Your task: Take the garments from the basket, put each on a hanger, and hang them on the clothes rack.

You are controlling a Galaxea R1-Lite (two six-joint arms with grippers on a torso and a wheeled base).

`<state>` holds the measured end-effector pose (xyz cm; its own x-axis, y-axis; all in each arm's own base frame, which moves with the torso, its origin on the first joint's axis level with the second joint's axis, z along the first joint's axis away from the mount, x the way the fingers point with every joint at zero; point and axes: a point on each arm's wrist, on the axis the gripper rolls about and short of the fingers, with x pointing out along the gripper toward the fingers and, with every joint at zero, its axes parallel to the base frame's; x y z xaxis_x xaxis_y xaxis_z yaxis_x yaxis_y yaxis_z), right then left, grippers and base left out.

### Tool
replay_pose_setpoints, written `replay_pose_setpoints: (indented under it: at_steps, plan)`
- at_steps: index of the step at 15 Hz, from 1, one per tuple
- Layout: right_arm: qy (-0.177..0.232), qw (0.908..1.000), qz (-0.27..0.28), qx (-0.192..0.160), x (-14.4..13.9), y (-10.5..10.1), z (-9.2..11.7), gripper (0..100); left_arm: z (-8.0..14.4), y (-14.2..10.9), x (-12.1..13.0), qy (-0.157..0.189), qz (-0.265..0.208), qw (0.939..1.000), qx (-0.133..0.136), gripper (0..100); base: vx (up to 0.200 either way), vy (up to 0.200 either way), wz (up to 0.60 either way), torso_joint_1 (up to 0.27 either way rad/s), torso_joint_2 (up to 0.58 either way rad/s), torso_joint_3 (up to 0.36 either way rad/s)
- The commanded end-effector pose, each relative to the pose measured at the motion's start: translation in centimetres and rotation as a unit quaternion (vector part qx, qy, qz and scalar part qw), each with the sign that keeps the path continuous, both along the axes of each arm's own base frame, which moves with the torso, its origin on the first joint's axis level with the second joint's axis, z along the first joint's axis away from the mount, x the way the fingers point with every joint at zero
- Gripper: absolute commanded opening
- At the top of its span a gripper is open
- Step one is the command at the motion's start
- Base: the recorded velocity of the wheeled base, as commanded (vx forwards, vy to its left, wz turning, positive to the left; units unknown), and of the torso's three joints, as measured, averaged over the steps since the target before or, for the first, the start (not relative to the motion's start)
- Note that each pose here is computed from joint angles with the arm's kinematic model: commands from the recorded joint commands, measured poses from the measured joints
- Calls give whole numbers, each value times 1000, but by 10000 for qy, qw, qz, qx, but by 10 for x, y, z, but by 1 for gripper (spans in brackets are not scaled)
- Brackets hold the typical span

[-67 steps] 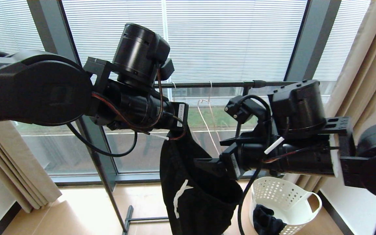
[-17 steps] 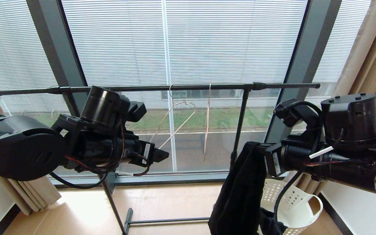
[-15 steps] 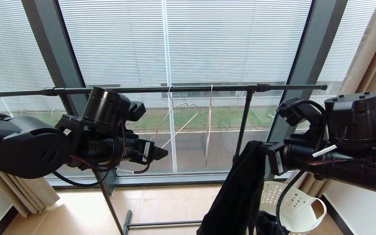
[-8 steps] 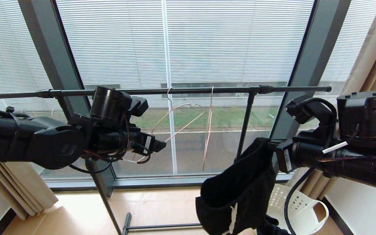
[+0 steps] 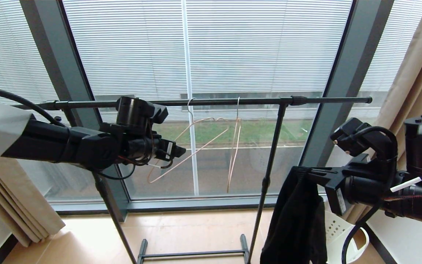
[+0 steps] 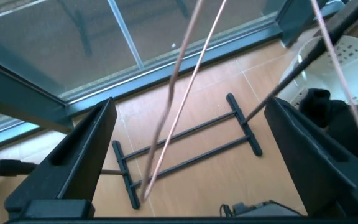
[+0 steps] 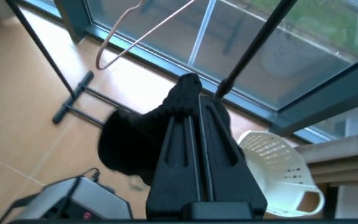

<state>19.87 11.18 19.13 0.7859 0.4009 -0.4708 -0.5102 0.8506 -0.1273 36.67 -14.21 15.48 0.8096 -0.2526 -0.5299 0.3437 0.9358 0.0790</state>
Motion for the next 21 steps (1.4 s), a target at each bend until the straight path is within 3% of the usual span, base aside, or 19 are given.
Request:
replay_pose_setpoints:
  at_steps: [1,16,17,21]
  plan:
    - [-72,10000,9,41,-4,-2,3,0,-19,0,16,87,34,9999,63,100,0,0,0,0,0,0]
    - [50,10000,15,-24,0,0,-3,0,-45,-20,50,-39,-50,10000,29,100,0,0,0,0,0,0]
    - [50,10000,15,-24,0,0,-3,0,-45,-22,50,-30,-69,10000,26,0,0,0,0,0,0,0]
    - [50,10000,15,-24,0,0,-3,0,-44,-32,46,-34,-161,9999,-14,0,0,0,0,0,0,0]
